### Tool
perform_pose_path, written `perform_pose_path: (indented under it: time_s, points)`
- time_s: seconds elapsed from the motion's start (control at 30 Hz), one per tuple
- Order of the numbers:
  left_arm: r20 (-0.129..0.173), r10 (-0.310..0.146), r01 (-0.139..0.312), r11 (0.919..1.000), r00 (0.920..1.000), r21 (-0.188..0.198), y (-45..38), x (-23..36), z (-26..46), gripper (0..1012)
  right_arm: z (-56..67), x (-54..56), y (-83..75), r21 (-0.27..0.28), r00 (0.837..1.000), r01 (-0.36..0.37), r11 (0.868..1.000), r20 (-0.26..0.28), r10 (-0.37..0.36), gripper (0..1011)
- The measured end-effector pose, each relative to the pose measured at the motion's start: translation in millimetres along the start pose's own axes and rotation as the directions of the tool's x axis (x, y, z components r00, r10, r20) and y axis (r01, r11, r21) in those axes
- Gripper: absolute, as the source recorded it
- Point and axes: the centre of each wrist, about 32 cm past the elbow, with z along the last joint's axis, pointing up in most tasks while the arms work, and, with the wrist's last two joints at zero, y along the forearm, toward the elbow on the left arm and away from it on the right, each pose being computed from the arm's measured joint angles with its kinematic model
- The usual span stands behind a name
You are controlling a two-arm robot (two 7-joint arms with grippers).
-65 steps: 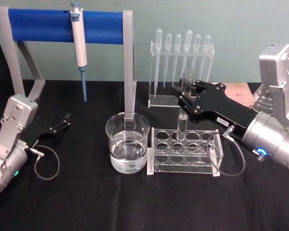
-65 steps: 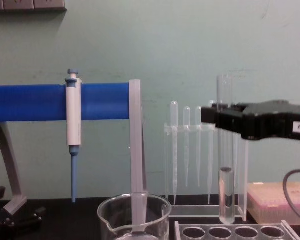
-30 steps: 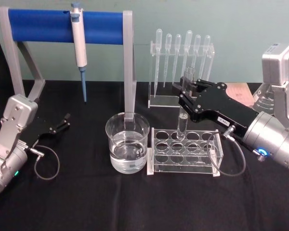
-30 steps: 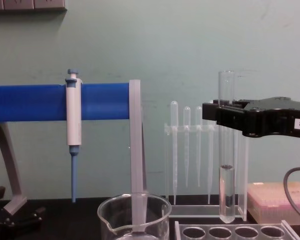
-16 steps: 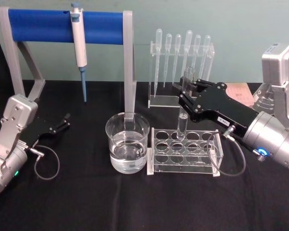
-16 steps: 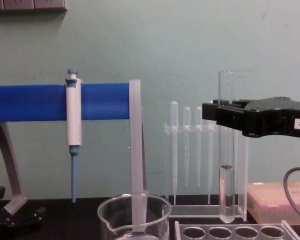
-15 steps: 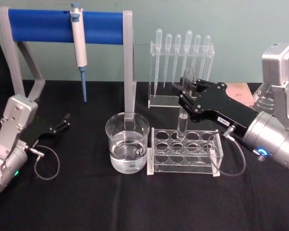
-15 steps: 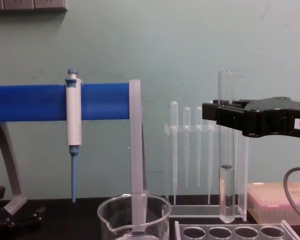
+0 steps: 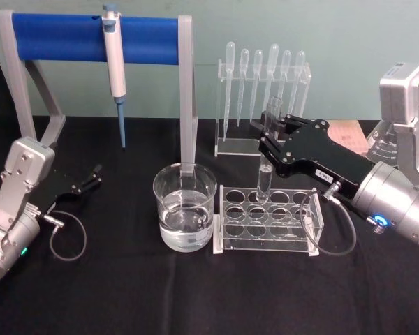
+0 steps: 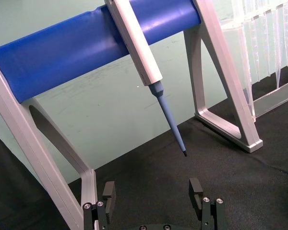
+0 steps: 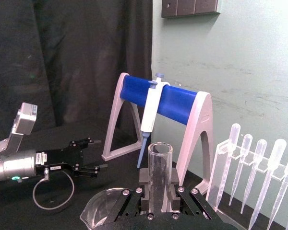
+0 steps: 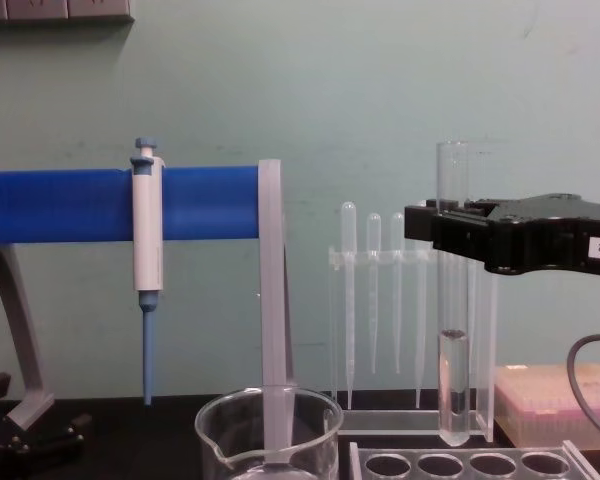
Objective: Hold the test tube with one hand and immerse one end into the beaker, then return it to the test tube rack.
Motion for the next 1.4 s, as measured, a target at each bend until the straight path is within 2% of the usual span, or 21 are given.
perform_pose_path:
  time_s: [1.4]
  points:
    - [0.000, 0.000, 0.000, 1.0000, 1.0000, 0.000, 0.0, 0.0, 0.0, 1000, 0.0, 0.0, 0.0, 0.000, 1.000, 0.000, 1.000, 0.000, 0.000, 226]
